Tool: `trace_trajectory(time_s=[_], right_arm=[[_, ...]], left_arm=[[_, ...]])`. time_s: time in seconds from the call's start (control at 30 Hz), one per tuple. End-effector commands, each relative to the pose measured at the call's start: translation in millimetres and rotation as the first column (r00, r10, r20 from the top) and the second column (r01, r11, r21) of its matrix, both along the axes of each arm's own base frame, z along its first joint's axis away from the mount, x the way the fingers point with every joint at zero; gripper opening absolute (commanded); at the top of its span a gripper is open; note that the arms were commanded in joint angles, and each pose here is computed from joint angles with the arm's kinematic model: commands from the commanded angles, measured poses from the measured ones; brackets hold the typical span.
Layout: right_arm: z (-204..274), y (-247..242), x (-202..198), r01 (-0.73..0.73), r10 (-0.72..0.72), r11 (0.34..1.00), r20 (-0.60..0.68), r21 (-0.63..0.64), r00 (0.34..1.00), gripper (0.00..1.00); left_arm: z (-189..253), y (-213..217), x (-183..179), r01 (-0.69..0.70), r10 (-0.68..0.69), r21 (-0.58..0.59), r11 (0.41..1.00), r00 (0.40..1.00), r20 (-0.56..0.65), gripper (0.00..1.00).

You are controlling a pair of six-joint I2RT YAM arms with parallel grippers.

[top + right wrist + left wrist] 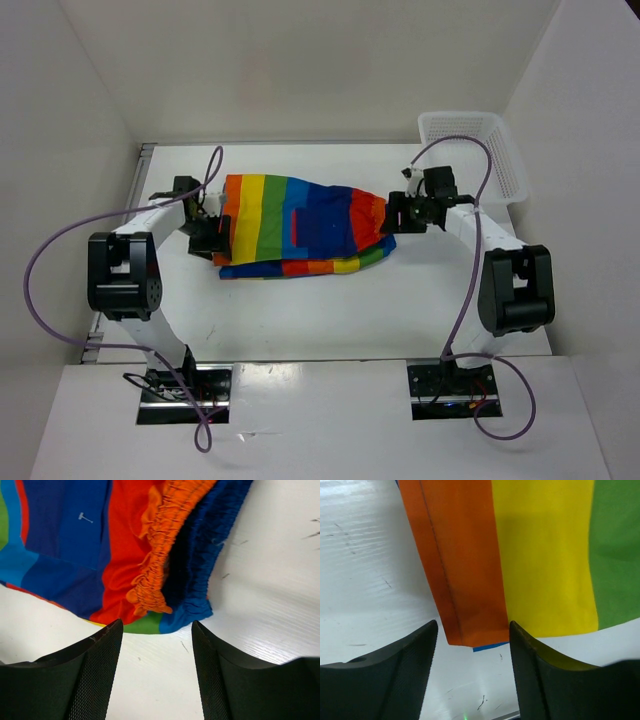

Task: Fold and stack the shorts
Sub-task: Fold the shorts

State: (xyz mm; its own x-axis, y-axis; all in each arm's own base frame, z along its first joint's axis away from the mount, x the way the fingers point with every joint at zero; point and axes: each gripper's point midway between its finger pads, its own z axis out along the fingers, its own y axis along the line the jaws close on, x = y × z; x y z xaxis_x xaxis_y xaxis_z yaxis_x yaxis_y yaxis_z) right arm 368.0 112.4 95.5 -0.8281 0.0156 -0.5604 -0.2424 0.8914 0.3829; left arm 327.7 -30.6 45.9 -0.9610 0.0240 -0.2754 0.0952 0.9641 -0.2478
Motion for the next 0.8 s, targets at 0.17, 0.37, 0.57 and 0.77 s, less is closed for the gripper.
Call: trace_trajectory(time_s=[0.17, 0.37, 0.57, 0.77], right_arm=[[-3.3, 15.3, 6.3, -0.07, 0.069, 0.996, 0.032, 0.057, 0.997, 0.61], [-16.3, 15.8, 19.6, -0.057, 0.056, 0.997, 0.019, 0.055, 0.998, 0.59], [-22.9, 19.6, 38.3, -0.067, 0.066, 0.997, 0.025, 0.041, 0.998, 0.47], [-6.4, 20.3, 45.2, -0.137, 0.135, 0.99, 0.093, 0.011, 0.986, 0.24]], left_arm=[[-19.9, -7.0, -11.9, -0.013, 0.001, -0.098, 0.995, 0.992, -0.123, 0.53], [-24.9, -8.8, -15.8, -0.015, -0.002, -0.109, 0.994, 0.989, -0.151, 0.3], [-22.5, -10.2, -14.2, -0.015, -0.004, -0.119, 0.993, 0.987, -0.158, 0.12], [-15.3, -2.5, -13.8, -0.026, 0.013, -0.089, 0.996, 0.989, -0.148, 0.02]])
